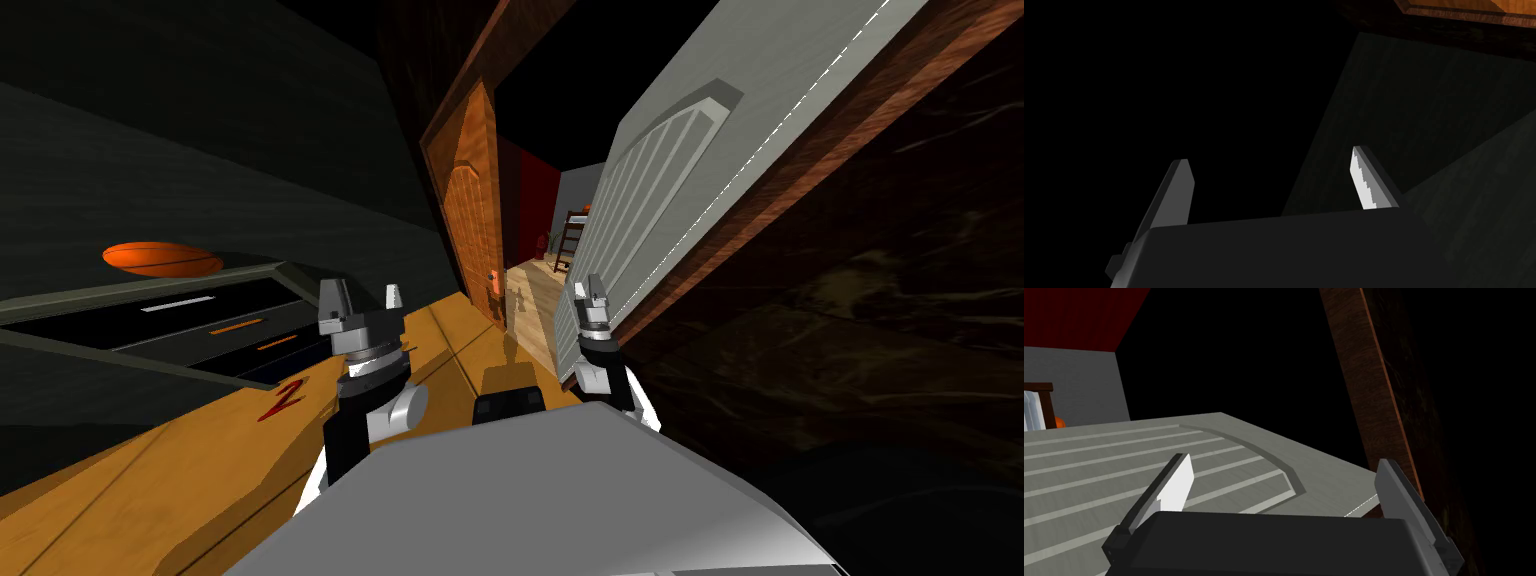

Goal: Push the door open

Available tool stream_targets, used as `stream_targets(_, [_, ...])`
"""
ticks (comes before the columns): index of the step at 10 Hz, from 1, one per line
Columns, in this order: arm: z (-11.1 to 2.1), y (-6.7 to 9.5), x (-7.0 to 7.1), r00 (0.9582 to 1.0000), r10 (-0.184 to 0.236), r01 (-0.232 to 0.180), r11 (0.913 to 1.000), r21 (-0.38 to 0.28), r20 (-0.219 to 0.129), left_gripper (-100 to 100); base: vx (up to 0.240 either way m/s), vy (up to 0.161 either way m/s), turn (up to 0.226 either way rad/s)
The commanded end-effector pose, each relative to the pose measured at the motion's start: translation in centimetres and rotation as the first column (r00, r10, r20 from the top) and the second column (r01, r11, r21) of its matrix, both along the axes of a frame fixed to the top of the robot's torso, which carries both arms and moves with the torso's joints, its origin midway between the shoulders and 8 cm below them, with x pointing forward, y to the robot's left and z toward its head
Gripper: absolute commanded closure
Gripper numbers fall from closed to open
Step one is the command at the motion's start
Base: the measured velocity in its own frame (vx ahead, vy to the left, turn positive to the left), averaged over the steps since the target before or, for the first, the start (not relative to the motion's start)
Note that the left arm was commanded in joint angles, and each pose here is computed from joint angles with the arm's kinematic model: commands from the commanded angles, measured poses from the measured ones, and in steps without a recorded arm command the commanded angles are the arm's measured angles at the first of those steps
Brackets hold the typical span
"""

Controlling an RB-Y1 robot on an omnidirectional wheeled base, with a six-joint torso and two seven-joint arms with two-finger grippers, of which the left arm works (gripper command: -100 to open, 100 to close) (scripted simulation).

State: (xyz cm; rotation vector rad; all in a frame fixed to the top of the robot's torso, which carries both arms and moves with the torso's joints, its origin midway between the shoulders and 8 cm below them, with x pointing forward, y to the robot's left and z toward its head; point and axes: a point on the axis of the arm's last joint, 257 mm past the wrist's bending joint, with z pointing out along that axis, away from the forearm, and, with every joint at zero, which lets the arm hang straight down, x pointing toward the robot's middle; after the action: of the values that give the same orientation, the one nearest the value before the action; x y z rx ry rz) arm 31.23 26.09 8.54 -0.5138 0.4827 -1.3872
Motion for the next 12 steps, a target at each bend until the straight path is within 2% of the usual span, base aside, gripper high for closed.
stream_targets(1, [-1.1,-0.5,1.1,0.9994,-0.021,0.021,0.9998,-0.003,-0.029,-100,0.067,0.054,-0.104])
stream_targets(3, [-2.7,-1.2,2.7,0.9963,-0.049,0.049,0.9988,-0.008,-0.07,-100,0.128,0.097,-0.131])
stream_targets(5, [-3.6,-1.7,3.6,0.9933,-0.066,0.065,0.9978,-0.011,-0.095,-100,0.132,0.083,-0.058])
stream_targets(7, [-4.8,-2.2,4.7,0.9882,-0.087,0.085,0.9962,-0.016,-0.126,-100,0.086,0.072,-0.08])
stream_targets(8, [-6.1,-2.9,5.7,0.9817,-0.107,0.105,0.9942,-0.02,-0.158,-100,0.112,0.091,-0.123])
stream_targets(11, [-8.3,-4.1,7.5,0.9673,-0.141,0.138,0.99,-0.029,-0.211,-100,0.11,0.094,-0.108])
stream_targets(12, [-9.9,-4.9,8.6,0.9545,-0.165,0.161,0.9863,-0.036,-0.249,-100,0.097,0.115,-0.18])
